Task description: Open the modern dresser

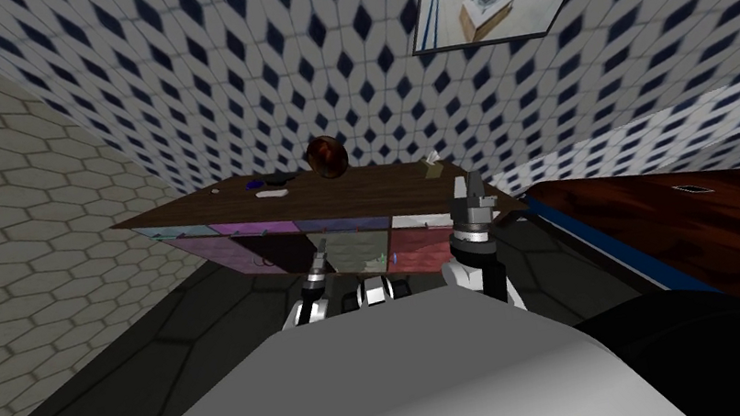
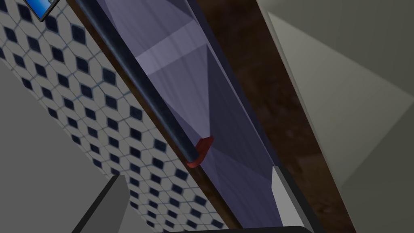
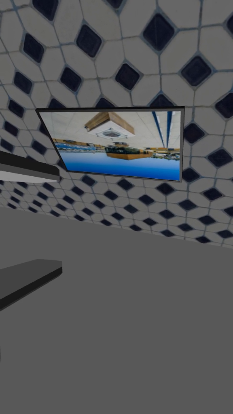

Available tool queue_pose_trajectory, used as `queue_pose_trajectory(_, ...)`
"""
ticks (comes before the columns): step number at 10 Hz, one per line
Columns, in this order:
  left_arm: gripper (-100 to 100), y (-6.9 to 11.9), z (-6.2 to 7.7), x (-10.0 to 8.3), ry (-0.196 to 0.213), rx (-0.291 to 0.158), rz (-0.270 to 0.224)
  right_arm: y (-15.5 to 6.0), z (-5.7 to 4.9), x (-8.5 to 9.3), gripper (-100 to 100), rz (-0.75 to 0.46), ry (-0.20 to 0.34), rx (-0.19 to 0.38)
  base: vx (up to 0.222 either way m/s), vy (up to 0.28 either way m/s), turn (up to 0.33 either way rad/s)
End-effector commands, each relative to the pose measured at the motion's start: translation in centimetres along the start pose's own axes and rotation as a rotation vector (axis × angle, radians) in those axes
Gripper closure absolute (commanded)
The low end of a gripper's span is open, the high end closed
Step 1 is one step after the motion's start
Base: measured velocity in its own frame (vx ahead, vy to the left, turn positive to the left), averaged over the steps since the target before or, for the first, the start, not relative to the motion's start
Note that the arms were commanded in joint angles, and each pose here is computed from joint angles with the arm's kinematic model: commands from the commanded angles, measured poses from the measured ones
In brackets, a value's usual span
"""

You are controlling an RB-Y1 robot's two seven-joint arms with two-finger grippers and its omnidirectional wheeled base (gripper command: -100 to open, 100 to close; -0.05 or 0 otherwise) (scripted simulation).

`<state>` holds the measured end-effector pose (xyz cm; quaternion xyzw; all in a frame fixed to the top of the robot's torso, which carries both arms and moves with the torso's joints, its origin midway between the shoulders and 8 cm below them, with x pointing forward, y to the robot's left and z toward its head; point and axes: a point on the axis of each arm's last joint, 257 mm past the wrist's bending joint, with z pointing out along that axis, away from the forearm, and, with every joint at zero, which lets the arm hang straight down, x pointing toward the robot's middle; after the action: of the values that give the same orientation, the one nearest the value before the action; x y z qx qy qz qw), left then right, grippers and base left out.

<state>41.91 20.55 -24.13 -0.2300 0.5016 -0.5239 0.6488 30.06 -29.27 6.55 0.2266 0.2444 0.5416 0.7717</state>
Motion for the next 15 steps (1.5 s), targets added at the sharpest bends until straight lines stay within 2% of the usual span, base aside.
queue_pose_trajectory(1,-100,0.3,1.2,0.1,0.002,-0.018,-0.011,0.0,0.0,0.0,0,0.000,0.000,0.000,-0.039,0.008,-0.008)
queue_pose_trajectory(15,-100,1.5,7.4,-0.1,0.017,-0.108,-0.054,0.0,0.0,0.0,0,0.000,0.000,0.000,-0.040,0.007,-0.009)
